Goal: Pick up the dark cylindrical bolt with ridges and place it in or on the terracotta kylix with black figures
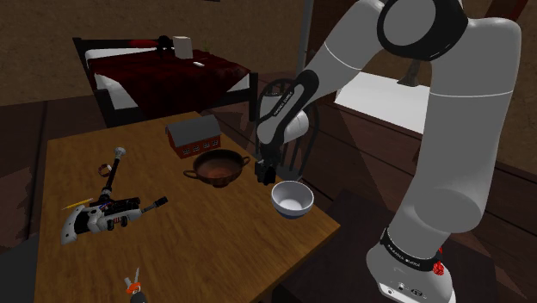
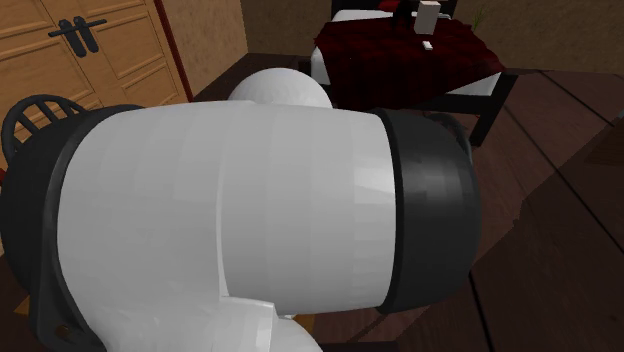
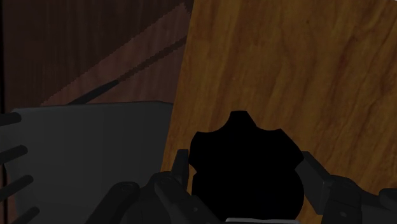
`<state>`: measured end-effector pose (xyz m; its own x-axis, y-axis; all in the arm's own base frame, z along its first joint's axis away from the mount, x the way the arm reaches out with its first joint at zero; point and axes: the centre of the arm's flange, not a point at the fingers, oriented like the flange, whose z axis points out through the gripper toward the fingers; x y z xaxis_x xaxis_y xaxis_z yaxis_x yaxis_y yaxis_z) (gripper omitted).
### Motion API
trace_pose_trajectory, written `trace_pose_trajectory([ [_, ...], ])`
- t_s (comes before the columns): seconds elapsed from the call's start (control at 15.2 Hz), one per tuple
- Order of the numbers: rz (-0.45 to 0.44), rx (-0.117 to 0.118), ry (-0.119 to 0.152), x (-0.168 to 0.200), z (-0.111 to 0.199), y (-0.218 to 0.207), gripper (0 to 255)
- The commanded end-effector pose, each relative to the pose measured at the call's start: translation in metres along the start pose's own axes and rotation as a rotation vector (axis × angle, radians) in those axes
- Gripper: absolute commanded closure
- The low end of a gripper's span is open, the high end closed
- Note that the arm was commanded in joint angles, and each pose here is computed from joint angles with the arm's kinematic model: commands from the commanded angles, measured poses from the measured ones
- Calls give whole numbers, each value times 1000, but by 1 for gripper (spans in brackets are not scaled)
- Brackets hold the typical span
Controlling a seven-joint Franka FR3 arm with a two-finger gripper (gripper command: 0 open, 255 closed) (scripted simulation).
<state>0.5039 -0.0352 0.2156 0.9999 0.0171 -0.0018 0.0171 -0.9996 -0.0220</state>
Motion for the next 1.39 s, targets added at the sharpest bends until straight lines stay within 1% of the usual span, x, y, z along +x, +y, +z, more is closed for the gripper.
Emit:
trace_pose_trajectory([
  [0.0,0,0,0,0,0,0,255],
  [0.33,0,0,0,0,0,0,255],
  [1.32,0,0,0,0,-79,-2,255],
])
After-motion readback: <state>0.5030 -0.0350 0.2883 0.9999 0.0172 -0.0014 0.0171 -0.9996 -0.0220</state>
